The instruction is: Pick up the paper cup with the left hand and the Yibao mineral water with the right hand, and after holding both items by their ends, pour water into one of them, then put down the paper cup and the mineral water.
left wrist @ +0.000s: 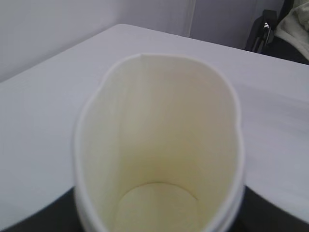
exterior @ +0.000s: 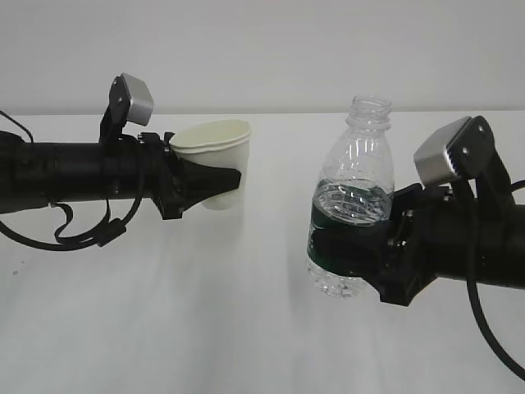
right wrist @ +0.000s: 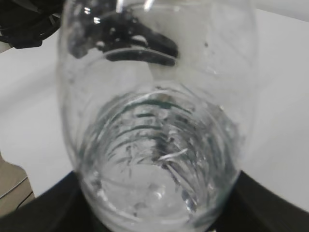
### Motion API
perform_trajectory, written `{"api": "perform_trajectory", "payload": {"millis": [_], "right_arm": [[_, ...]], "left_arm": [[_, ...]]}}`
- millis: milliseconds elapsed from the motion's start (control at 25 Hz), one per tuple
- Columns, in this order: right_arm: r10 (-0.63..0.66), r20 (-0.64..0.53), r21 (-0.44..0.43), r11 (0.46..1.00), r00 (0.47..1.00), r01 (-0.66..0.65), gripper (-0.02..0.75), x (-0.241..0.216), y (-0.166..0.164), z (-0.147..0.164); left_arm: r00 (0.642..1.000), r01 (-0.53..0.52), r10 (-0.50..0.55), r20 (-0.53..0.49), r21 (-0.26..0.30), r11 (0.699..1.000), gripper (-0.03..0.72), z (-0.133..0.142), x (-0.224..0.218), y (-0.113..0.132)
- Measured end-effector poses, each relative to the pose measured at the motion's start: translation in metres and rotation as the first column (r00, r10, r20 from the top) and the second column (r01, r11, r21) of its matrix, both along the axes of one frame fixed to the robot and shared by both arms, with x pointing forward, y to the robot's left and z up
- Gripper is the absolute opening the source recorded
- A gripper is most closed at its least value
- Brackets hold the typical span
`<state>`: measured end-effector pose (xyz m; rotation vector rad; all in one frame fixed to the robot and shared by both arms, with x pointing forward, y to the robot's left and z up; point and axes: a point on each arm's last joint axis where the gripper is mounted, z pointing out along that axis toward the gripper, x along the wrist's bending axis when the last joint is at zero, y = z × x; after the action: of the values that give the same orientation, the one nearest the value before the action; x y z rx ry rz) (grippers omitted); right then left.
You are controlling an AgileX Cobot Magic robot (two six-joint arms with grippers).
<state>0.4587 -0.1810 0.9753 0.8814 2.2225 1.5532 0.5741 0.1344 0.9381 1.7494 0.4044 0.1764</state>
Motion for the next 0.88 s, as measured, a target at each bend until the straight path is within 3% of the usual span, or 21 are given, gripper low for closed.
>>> {"api": "perform_trajectory", "payload": {"millis": [880], "right_arm": [[0.000,0.000,0.000,1.000,1.000,0.000,0.471,0.000,0.000,0.000]], "left_arm": [[0.977,0.212,-0.212,-0.010,0.042,0.976,0.338,0.004,-0.034,-0.045]]}}
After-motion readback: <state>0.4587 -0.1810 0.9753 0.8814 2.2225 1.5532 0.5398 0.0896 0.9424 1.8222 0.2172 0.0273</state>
